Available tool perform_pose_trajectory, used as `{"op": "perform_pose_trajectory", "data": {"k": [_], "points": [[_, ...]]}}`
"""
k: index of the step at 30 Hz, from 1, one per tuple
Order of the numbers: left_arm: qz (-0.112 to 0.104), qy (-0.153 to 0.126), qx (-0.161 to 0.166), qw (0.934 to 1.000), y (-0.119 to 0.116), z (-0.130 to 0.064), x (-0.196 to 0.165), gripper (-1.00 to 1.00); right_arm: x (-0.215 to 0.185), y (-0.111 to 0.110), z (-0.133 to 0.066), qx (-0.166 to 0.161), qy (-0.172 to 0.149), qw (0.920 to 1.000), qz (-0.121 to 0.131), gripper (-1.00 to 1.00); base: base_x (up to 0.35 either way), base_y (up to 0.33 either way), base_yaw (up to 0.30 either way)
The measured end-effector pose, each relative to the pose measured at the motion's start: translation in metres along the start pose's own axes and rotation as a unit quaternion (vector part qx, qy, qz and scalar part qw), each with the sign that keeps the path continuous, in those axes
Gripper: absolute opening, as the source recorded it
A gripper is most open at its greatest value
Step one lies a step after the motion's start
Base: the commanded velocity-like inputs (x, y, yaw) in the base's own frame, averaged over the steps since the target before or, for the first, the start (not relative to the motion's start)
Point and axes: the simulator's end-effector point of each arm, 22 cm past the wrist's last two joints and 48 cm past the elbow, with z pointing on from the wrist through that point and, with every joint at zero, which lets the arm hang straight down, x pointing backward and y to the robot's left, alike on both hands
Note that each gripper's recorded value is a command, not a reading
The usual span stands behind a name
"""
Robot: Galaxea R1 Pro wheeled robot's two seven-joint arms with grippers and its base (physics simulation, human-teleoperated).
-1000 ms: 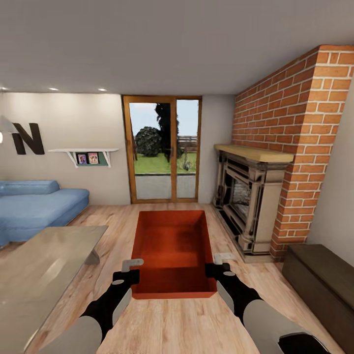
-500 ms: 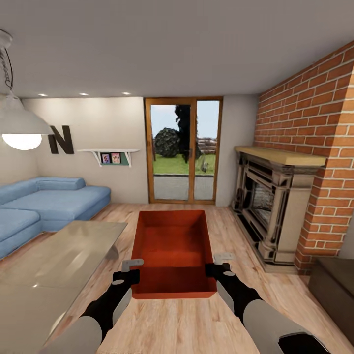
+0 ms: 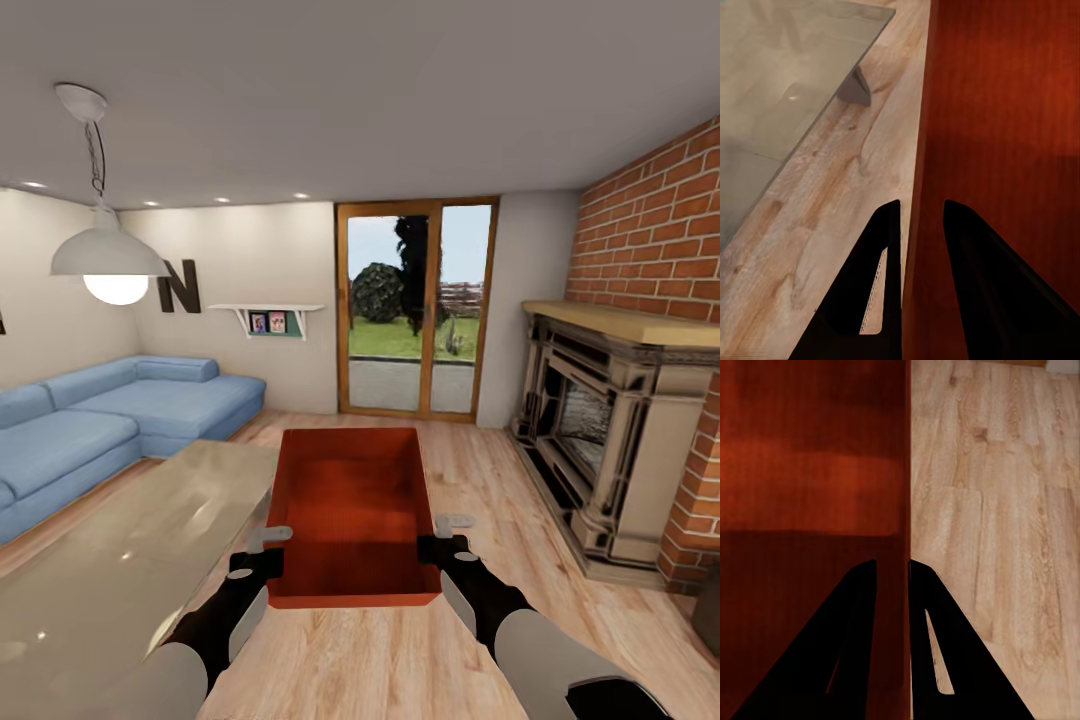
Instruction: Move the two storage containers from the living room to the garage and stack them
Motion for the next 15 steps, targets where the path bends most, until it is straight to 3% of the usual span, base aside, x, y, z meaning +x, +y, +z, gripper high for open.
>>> {"op": "perform_pose_trajectory", "data": {"k": [15], "points": [[0.0, -0.005, 0.0, 1.0, 0.0004, -0.002, -0.0049, -1.0, -0.0047, 0.0004, -0.0022, 0.0, -0.004, 1.0, 0.0, -1.0, 0.0, 0.0, 0.264]]}}
